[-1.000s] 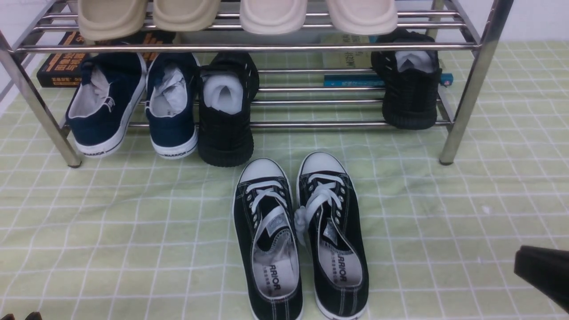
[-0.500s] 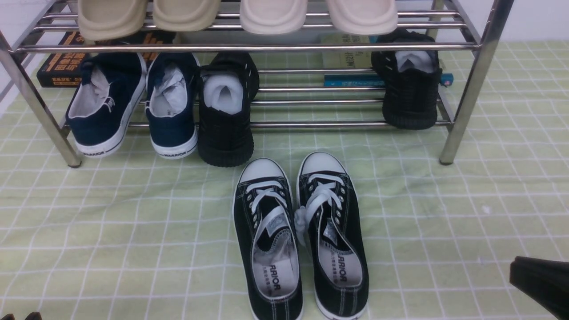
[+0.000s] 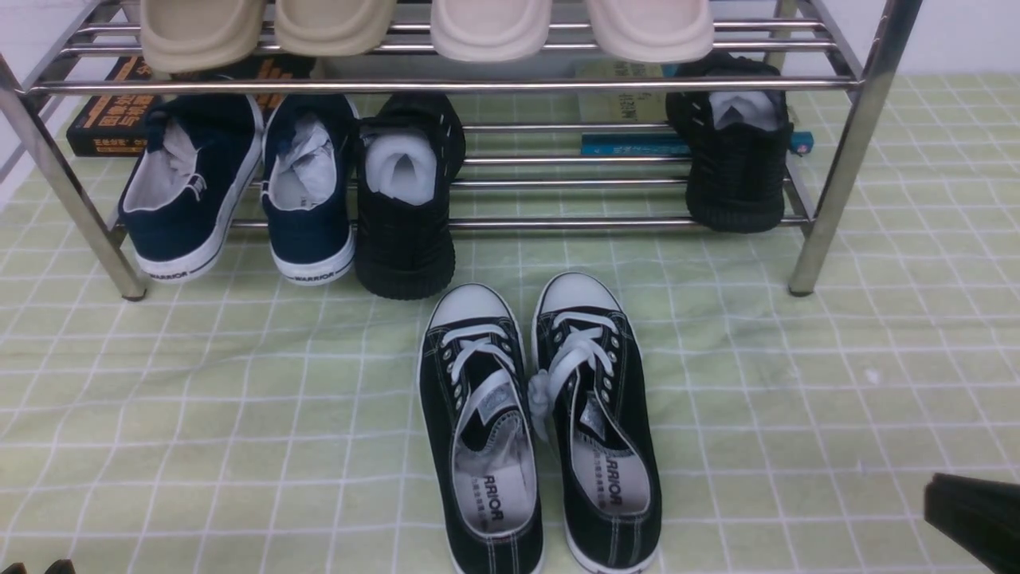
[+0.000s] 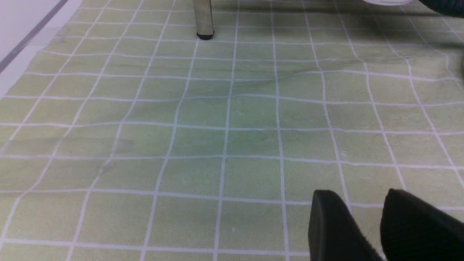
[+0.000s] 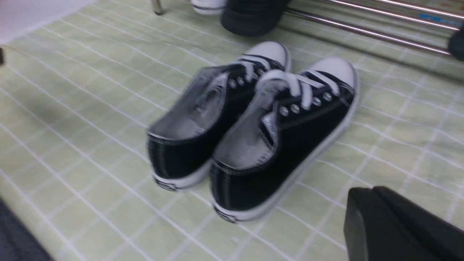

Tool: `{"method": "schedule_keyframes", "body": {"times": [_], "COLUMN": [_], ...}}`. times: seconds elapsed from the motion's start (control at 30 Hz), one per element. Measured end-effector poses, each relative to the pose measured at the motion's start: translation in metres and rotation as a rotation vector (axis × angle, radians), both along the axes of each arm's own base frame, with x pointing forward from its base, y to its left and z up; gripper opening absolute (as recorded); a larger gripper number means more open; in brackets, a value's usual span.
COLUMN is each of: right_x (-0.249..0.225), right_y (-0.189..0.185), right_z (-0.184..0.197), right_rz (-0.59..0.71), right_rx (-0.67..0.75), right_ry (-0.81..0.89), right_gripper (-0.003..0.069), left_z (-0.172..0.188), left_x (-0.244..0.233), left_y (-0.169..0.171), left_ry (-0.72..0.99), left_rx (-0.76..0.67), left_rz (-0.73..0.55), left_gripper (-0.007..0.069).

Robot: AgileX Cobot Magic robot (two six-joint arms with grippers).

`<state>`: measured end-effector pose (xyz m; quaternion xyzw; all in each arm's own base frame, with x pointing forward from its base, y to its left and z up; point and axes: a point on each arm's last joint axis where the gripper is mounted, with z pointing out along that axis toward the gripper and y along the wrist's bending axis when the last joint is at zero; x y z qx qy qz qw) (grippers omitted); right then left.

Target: Take the shoes off the shelf with your hand from the green coffee tablecloth.

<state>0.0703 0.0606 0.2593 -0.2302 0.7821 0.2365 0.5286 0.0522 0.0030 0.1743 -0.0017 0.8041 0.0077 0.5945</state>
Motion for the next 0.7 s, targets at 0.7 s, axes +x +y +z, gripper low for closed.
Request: {"method": "schedule_keyframes", "body": {"times": [0.7], "right_x": [-0.018], "right_y": [-0.058], "right_z": [-0.084], "right_rz": [-0.644], "right_rx": [-0.022], "right_ry": [-0.052], "right_gripper": [0.0028], "left_z": [0.000], "left_x": [0.000], "left_y": [0.000], "left_ry": [0.000], "left_rx": [0.000], "left_rz": [0.000], "left_gripper": [0.0239]}}
